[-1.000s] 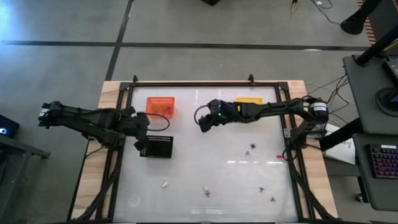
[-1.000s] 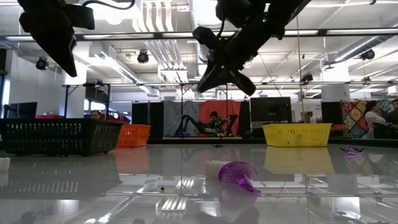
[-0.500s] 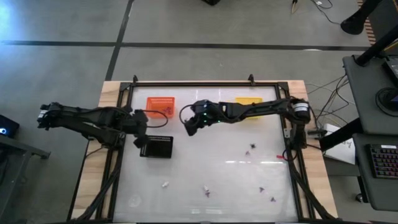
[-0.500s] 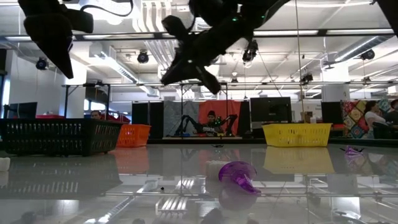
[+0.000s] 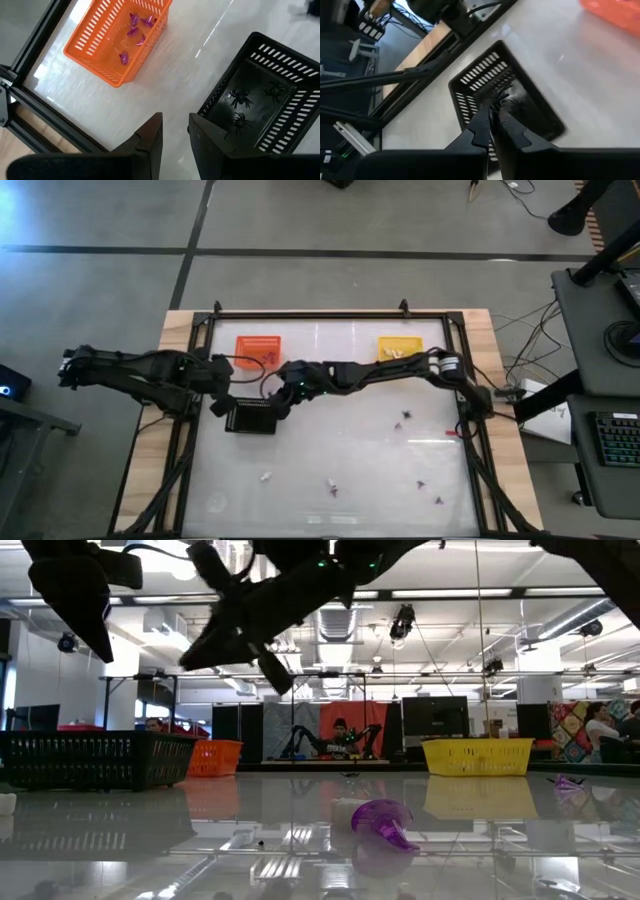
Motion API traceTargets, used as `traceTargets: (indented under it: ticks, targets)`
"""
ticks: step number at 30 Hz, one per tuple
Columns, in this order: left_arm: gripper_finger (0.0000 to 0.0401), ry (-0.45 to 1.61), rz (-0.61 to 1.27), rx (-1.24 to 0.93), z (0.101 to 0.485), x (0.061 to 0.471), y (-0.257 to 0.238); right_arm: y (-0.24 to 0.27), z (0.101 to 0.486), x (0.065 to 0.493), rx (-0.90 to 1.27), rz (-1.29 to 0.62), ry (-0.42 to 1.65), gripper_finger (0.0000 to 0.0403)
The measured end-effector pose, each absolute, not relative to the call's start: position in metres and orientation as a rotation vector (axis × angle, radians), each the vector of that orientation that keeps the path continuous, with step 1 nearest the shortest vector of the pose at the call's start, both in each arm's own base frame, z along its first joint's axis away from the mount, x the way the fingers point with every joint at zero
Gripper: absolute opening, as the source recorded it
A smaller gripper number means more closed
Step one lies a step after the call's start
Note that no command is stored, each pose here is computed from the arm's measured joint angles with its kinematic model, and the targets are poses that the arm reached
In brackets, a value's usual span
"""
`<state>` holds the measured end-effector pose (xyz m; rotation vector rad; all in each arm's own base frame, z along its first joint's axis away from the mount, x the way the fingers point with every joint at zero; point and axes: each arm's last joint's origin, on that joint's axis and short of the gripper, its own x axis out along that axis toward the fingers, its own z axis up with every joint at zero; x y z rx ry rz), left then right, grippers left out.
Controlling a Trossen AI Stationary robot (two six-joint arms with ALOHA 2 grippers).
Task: Sort Halloween decoration
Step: Put the black spider toy into the black bin
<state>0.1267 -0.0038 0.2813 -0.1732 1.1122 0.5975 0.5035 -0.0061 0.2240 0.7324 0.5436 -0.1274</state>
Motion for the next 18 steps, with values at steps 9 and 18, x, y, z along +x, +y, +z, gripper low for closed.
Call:
traceTargets:
  ticks: [9, 18]
  targets:
    - [0.0078, 1.115, 0.589, -0.162, 0.282, 0.126, -0.004, 0.012, 0.211, 0.538, 0.727, -0.093, 0.592, 0.0009]
    - [0.0078, 1.11, 0.577, -0.153, 0.283, 0.124, -0.004, 0.011, 0.204, 0.545, 0.726, -0.116, 0.644, 0.001]
